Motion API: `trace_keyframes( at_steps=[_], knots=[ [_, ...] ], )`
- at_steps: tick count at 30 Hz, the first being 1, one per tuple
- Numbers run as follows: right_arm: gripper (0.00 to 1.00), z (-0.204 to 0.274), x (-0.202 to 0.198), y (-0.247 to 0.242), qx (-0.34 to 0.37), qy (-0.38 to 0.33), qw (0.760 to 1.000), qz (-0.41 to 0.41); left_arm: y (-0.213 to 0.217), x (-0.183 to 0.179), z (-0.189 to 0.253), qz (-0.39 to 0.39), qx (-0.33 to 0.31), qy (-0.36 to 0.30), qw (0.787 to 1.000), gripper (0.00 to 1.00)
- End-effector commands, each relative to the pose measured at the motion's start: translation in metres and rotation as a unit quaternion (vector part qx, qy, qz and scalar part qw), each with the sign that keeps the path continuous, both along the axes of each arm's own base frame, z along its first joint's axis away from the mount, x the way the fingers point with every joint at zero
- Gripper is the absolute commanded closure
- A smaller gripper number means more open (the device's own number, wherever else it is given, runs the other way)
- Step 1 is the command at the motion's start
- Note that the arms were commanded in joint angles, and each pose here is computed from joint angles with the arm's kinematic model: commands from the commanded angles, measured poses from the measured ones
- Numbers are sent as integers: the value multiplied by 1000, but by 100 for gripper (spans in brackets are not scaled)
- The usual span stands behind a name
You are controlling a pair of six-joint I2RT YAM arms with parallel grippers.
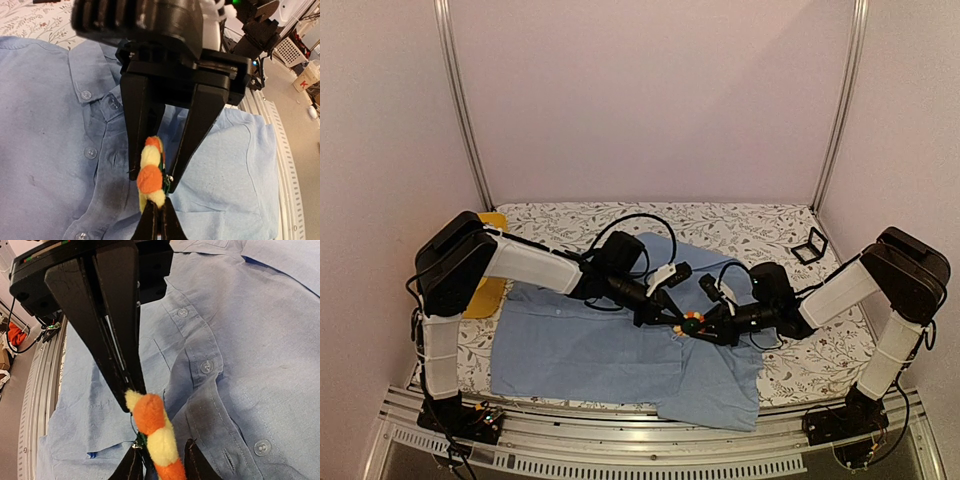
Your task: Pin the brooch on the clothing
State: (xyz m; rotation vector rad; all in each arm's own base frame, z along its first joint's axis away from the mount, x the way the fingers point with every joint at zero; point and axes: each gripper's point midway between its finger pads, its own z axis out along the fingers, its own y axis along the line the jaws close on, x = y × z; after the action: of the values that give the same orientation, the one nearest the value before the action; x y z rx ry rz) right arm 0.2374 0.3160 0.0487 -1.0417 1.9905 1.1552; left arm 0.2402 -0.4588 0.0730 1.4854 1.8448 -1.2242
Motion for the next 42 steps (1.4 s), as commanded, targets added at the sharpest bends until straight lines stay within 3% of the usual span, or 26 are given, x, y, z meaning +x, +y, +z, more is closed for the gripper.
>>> trace_keyframes(
  at_steps=[1,15,19,25,34,40,42],
  knots=[
    [69,4,5,-2,5,-14,1000,-6,4,-3,15,-8,-8,-8,1000,100],
    [43,26,-6,-5,29,-25,999,14,3,2,17,7,8,-47,999,100],
    [38,39,10,-20,24,-51,998,-36,0,-2,22,9,19,-106,994,100],
    [37,53,49,-51,2,-53,984,-173,-2,-19,13,-3,61,-176,982,100],
    [37,41,70,-79,-49,-35,959,-277,3,-60,-4,-55,131,-219,965,90],
    [37,37,72,-89,-72,-27,950,-302,6,-105,-11,-122,159,-195,960,67],
    [37,35,74,-93,-81,-20,946,-315,5,-118,-6,-137,149,-176,963,64]
  ],
)
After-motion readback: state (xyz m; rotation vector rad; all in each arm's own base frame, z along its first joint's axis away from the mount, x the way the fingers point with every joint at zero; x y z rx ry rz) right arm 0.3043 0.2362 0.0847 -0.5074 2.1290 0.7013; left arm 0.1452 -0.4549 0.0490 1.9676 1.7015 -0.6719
